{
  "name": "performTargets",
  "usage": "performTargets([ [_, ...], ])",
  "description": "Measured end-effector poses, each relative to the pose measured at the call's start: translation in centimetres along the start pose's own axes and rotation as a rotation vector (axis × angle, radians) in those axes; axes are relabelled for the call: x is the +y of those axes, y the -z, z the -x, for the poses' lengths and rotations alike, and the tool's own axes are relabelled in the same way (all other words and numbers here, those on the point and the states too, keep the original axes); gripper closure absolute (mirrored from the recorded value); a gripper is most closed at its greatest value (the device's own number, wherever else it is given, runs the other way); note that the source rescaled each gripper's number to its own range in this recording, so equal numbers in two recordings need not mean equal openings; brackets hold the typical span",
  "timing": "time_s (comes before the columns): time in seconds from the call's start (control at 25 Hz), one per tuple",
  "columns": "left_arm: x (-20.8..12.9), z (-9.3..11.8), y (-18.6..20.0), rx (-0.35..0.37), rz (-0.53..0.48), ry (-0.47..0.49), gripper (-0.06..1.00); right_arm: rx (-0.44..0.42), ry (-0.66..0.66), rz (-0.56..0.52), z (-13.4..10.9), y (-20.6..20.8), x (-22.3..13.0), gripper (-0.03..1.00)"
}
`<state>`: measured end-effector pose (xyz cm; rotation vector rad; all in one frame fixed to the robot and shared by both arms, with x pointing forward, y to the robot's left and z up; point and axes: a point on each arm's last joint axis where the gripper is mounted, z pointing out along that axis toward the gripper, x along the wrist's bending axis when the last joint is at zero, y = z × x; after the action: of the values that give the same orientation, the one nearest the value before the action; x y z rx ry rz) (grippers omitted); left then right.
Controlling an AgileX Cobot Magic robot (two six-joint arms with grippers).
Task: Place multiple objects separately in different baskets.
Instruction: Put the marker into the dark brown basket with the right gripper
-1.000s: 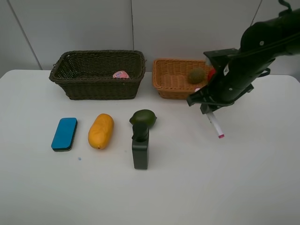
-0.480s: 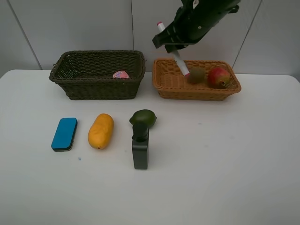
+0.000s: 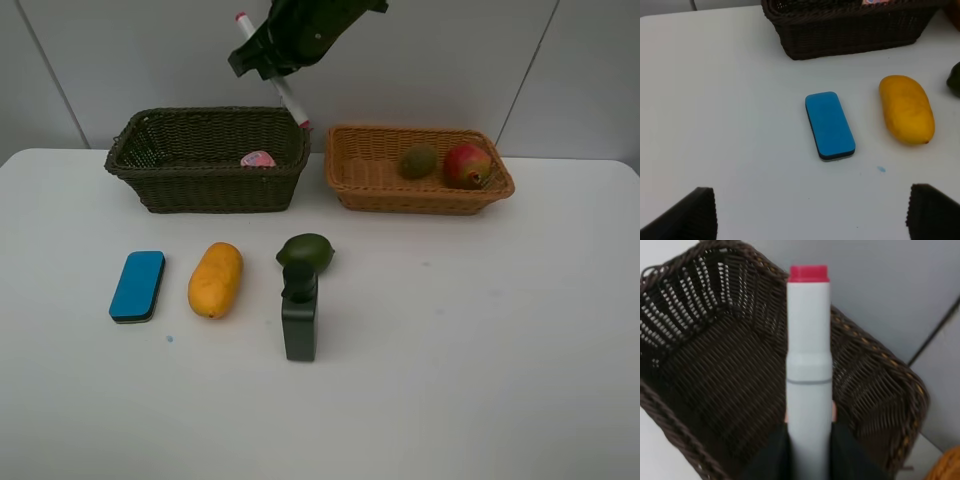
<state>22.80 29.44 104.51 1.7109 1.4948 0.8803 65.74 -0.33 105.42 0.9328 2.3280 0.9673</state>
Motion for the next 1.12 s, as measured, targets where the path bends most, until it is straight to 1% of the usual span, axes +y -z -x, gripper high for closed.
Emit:
performTargets([
  [0.08, 0.0, 0.0, 0.0, 0.0, 0.0, 0.0, -0.06, 0.017, 0.004, 0.035, -0.2, -1.2, 0.6, 0.97],
  [0.24, 0.0, 0.0, 0.0, 0.0, 0.0, 0.0, -0.06, 0.041, 0.01, 0.075, -0.8, -4.0, 0.5, 0.97],
  [0.52, 0.0, 0.0, 0.0, 0.0, 0.0, 0.0, -0.06, 0.039, 0.026, 0.081, -1.2, -8.4, -1.7, 0.97],
  [0.64, 0.0, 0.0, 0.0, 0.0, 0.0, 0.0, -0.06, 0.041, 0.025, 0.062, -1.4, -9.7, -2.8, 0.97],
  [0.92, 0.0, 0.0, 0.0, 0.0, 0.0, 0.0, -0.06, 0.046, 0.028, 0.033, -1.6, -11.1, -4.0, 0.97],
  [1.12, 0.0, 0.0, 0.0, 0.0, 0.0, 0.0, -0.06, 0.041, 0.025, 0.049, -1.6, -11.2, -4.0, 0.97],
])
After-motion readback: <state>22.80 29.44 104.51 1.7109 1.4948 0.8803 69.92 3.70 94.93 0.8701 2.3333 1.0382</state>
